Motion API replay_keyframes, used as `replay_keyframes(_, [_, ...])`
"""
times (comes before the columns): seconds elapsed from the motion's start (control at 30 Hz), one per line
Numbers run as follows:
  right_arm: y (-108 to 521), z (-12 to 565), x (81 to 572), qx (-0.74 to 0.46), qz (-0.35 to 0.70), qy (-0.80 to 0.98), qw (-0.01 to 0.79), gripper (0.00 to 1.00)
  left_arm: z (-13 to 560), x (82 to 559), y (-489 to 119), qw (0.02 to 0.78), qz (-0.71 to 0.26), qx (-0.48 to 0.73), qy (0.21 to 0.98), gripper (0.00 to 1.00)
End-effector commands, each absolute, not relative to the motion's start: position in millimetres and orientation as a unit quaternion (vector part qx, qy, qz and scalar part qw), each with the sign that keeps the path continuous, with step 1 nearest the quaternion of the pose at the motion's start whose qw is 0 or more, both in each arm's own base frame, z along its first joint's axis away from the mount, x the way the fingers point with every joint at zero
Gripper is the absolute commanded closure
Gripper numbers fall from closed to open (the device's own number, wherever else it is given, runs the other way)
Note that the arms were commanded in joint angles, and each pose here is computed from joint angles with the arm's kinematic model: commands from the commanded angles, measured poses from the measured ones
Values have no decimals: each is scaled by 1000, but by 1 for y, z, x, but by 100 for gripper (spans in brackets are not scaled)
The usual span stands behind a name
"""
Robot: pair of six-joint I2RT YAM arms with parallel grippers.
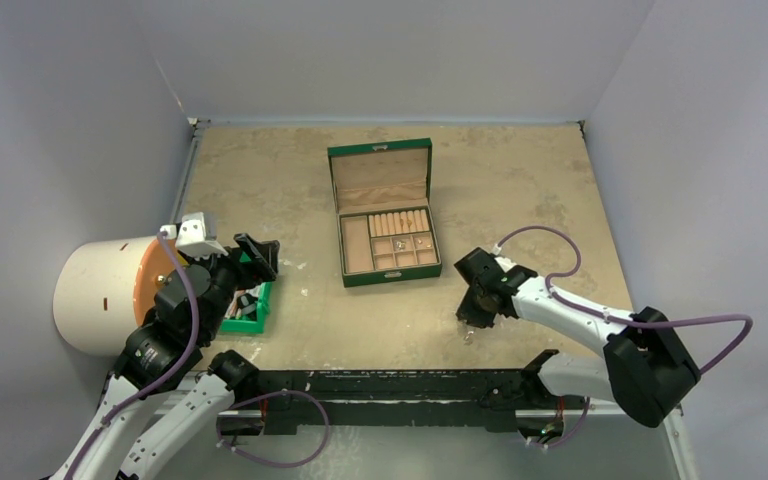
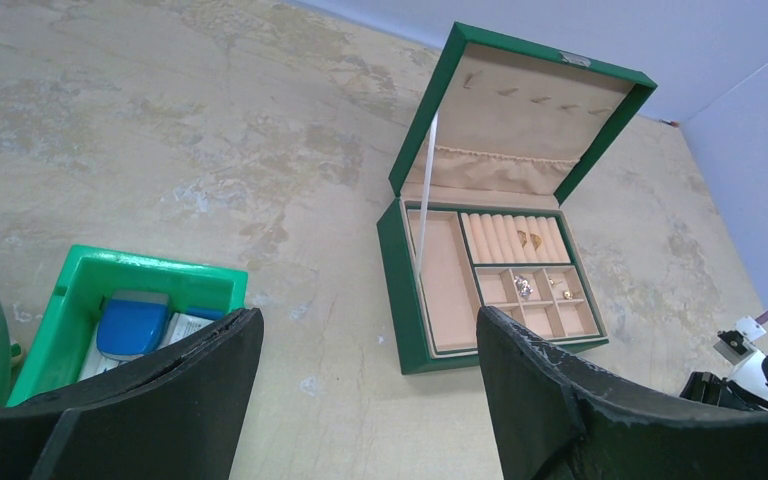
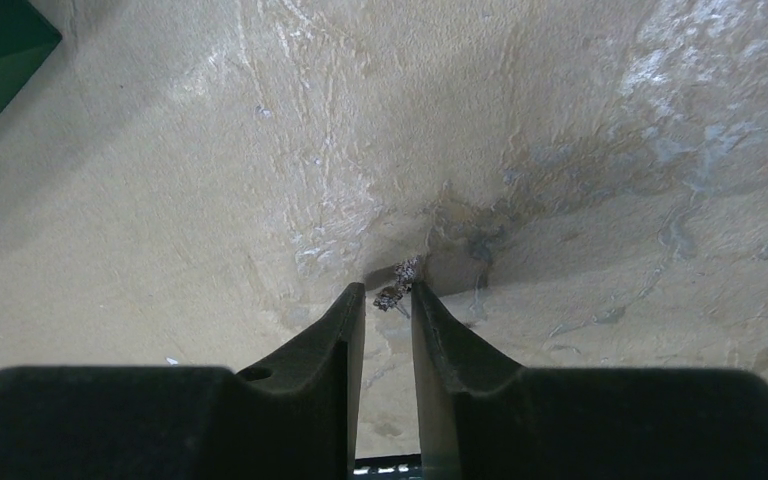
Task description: Organize the mixed jewelry
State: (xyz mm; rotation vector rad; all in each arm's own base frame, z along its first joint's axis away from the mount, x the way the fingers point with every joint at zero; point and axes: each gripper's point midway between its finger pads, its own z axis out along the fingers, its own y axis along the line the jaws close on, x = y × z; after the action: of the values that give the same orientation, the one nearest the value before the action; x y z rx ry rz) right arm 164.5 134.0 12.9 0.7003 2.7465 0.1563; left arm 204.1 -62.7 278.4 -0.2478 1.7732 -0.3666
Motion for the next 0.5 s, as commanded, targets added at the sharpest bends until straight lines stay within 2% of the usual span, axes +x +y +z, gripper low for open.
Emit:
replay_keyframes(0.0, [128, 8, 158, 258, 28, 956, 140, 75, 288, 205, -62, 623, -168, -115, 755, 22])
replay_keyframes(0.4, [131, 10, 160, 261, 28, 954, 144, 100, 289, 205, -62, 624, -169, -116, 754, 22])
replay_keyframes(0.47, [132, 12, 162, 261, 32, 954, 147, 100, 289, 205, -61, 624, -169, -116, 754, 22])
